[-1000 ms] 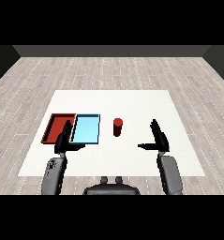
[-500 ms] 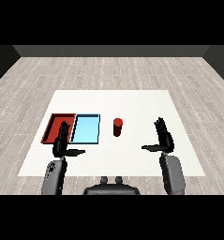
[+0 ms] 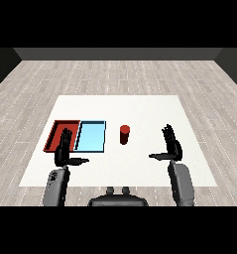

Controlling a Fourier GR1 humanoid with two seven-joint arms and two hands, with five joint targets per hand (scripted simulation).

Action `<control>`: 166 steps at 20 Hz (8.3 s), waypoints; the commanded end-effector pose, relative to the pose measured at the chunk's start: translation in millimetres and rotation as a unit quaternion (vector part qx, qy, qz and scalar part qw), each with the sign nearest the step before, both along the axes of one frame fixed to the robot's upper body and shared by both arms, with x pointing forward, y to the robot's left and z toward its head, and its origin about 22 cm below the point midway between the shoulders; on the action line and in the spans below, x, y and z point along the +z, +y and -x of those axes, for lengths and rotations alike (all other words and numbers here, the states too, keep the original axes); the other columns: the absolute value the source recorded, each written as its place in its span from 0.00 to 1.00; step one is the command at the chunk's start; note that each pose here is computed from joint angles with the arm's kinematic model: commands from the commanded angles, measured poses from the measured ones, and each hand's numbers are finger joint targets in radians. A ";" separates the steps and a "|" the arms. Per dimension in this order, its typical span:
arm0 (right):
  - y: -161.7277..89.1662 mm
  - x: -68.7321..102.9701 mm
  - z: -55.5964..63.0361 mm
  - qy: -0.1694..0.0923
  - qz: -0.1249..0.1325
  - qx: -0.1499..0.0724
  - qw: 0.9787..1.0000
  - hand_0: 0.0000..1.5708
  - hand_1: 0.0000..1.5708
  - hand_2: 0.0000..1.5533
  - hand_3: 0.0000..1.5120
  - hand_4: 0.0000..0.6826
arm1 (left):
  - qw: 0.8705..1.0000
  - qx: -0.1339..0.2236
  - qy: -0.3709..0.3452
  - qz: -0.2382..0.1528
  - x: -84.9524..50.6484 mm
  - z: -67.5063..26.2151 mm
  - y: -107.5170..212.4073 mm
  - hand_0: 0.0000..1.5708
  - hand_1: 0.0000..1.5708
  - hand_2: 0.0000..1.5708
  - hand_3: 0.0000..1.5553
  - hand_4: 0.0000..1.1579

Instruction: Pick the red can and put it in the red box

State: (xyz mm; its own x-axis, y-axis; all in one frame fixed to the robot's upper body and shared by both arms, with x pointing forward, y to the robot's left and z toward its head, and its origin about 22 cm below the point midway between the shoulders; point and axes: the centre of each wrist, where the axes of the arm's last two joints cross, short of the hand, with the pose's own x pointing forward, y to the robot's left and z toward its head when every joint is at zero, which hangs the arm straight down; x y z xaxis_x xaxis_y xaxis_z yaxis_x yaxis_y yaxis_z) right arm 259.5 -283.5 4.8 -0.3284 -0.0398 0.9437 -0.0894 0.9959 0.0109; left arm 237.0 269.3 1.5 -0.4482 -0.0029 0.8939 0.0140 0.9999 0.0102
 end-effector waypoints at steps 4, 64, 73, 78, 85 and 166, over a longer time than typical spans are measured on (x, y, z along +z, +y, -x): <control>20.3 4.0 -10.3 0.018 -0.020 0.005 1.000 0.00 0.00 0.00 0.00 0.00 | 1.000 0.000 -0.003 -0.014 17.6 11.7 25.2 0.00 0.00 0.00 0.00 0.00; 142.6 -72.1 -91.2 0.111 -0.089 0.063 0.988 0.00 0.00 0.00 0.00 0.00 | 1.000 0.006 -0.012 0.025 5.6 4.8 0.1 0.00 0.00 0.00 0.00 0.00; 151.9 -63.0 -102.0 0.113 -0.083 0.072 0.987 0.00 0.00 0.00 0.00 0.00 | 1.000 0.005 -0.008 0.024 23.7 2.1 4.6 0.00 0.00 0.00 0.00 0.00; 157.0 -58.9 -108.4 0.133 -0.080 0.076 0.985 0.00 0.00 0.00 0.00 0.00 | 0.999 0.003 -0.024 0.026 -4.9 26.0 -4.2 0.00 0.00 0.00 0.00 0.00; 167.5 -63.4 -103.8 0.141 -0.078 0.083 0.983 0.00 0.00 0.00 0.00 0.00 | 0.999 0.014 -0.020 0.027 23.9 15.4 20.8 0.00 0.00 0.00 0.00 0.00; 141.4 98.6 -36.9 -0.047 0.099 -0.057 0.992 0.96 0.96 0.94 0.92 0.82 | 0.982 -0.149 0.110 -0.031 58.3 -35.5 -150.5 0.00 0.00 0.00 0.00 0.00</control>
State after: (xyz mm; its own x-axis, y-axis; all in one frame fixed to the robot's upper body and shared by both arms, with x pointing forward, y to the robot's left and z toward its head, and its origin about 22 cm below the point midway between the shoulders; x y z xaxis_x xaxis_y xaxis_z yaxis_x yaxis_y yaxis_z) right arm 299.5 -149.7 100.3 -0.3880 0.1663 0.9065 0.0123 0.9844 -0.1754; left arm 263.0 120.5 63.9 -0.2595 0.0342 0.9651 0.2911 0.9557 0.0444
